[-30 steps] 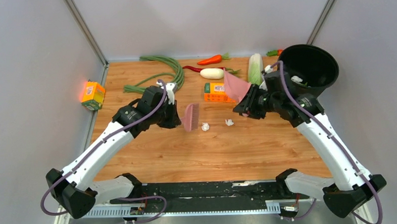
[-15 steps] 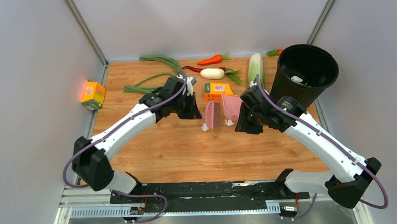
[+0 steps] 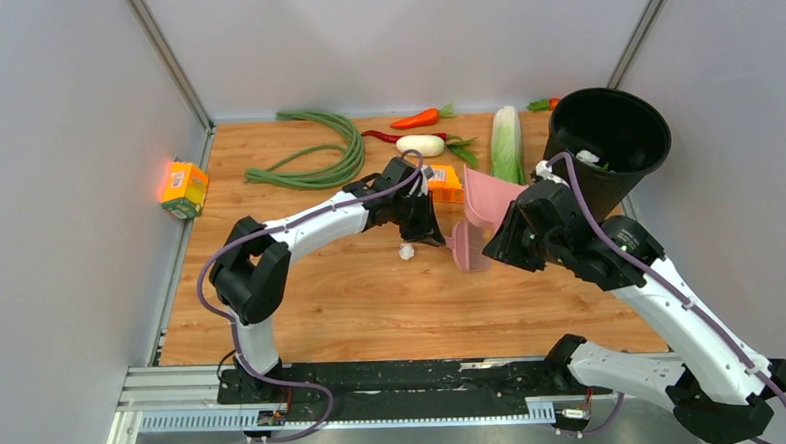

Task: Sweep away the paper scraps from the table

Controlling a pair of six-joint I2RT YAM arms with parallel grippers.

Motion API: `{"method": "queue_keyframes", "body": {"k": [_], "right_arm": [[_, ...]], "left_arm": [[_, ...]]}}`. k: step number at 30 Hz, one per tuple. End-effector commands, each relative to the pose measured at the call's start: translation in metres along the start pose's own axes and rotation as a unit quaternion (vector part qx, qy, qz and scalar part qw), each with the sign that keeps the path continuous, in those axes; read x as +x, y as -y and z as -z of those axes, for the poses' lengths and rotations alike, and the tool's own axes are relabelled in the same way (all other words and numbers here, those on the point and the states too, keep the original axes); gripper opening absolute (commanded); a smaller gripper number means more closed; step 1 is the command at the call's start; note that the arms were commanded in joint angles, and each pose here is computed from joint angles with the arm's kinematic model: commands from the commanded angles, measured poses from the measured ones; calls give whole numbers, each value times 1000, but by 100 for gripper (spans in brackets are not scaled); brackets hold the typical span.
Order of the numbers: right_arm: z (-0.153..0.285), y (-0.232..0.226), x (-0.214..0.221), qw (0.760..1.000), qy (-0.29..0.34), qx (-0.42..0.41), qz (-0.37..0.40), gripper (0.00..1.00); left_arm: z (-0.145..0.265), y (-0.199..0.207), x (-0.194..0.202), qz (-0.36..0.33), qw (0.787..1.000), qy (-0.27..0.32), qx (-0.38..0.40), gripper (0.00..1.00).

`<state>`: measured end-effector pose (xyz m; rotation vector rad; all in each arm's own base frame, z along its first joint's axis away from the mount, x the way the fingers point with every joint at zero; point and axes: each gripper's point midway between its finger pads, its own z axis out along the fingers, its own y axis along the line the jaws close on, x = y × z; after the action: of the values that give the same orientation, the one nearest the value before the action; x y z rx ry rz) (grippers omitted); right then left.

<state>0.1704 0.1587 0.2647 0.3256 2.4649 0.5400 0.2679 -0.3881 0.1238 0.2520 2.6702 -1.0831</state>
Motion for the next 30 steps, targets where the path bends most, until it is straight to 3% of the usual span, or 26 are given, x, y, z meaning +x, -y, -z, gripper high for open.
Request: {"method": "queue_keyframes", "body": {"k": [1,12,30], "right_arm": [[7,8,2,1000,12,-3,-19,0],[-8,13,11,1000,-10,12,12,0],[-63,-3,40,993,-91,-2,74,0]], "left_arm": [[14,-9,-11,49,998,22,-36,0],[60,-87,22,144,981,51,-115,0],[158,-152,64,115,964,89,-221,0]]}}
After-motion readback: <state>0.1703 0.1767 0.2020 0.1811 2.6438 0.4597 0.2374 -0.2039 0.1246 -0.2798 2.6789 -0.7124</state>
